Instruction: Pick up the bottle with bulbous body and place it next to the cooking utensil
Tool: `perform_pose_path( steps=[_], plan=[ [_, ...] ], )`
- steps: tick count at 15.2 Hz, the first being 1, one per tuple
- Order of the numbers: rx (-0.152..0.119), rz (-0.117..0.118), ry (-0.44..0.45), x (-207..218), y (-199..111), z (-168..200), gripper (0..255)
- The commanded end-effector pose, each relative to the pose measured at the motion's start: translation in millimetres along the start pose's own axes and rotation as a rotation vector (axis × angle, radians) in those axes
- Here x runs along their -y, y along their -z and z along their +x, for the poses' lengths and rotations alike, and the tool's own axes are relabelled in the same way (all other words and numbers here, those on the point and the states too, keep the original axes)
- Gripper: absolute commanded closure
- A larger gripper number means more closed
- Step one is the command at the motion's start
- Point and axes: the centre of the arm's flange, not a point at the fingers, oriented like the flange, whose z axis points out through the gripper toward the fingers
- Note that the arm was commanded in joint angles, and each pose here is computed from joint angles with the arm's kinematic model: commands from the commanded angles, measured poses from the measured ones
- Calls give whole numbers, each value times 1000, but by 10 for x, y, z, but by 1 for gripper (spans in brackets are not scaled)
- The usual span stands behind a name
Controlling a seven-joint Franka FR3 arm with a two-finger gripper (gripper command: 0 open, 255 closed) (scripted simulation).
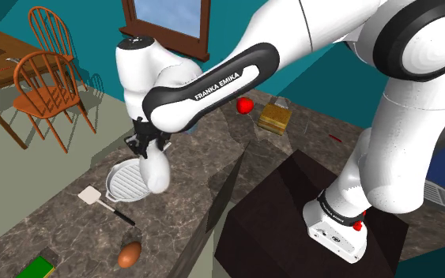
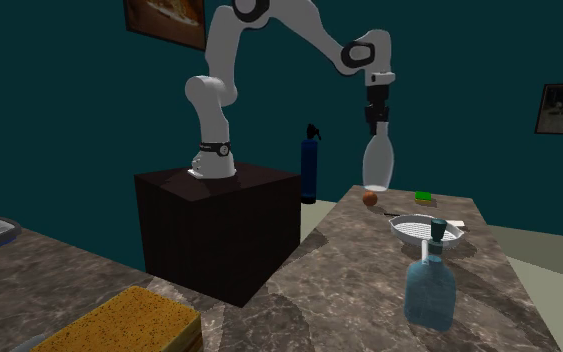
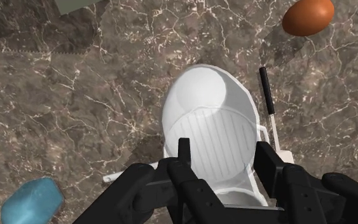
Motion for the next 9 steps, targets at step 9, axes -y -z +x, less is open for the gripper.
perform_pose_path(
  steps=[9],
  plan=[
    [-1,1,0,-4,-534,-30,255]
  ],
)
